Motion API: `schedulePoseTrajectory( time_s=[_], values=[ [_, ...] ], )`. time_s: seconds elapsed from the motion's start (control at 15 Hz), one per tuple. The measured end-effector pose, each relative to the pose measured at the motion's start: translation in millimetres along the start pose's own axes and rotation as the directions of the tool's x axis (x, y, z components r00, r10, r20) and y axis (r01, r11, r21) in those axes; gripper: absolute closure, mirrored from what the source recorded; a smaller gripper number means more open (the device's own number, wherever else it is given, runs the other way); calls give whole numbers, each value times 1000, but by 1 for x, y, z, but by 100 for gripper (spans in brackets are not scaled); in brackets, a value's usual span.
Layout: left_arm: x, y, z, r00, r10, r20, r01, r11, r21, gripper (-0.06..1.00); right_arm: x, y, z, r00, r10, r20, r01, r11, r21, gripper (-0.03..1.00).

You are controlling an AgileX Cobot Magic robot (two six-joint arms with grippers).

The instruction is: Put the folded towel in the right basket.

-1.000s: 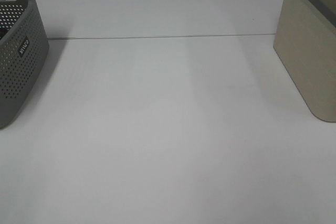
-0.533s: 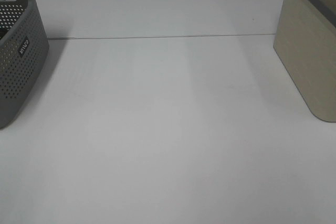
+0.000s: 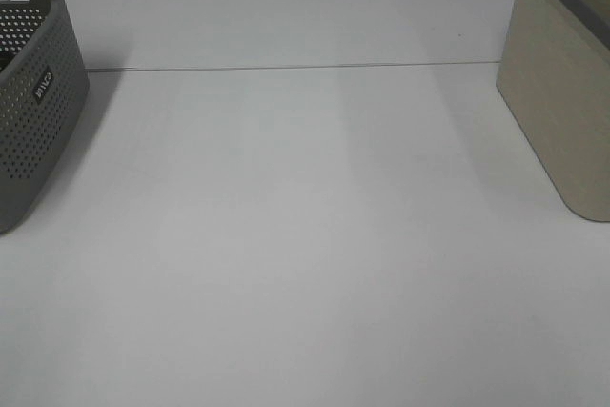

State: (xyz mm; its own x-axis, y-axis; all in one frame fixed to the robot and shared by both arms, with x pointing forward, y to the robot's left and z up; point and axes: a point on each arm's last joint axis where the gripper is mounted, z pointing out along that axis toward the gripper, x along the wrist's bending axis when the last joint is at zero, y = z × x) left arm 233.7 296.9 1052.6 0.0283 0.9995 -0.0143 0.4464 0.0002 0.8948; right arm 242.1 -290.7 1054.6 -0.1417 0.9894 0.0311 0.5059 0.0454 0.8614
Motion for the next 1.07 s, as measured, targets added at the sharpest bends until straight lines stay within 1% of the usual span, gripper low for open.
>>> schedulePoseTrajectory(
  time_s=[0.13,0.27,1.07],
  values=[
    [0,0,0,1000,0,0,0,1000,0,-3,0,-1,-2,1000,-1,0,1,1000,-12,22],
    [0,0,0,1000,0,0,0,1000,0,-3,1,-5,-8,1000,-5,1,5,998,-65,22],
    [0,0,0,1000,0,0,0,1000,0,-3,1,-6,-9,1000,-6,1,6,998,-69,22]
  ],
)
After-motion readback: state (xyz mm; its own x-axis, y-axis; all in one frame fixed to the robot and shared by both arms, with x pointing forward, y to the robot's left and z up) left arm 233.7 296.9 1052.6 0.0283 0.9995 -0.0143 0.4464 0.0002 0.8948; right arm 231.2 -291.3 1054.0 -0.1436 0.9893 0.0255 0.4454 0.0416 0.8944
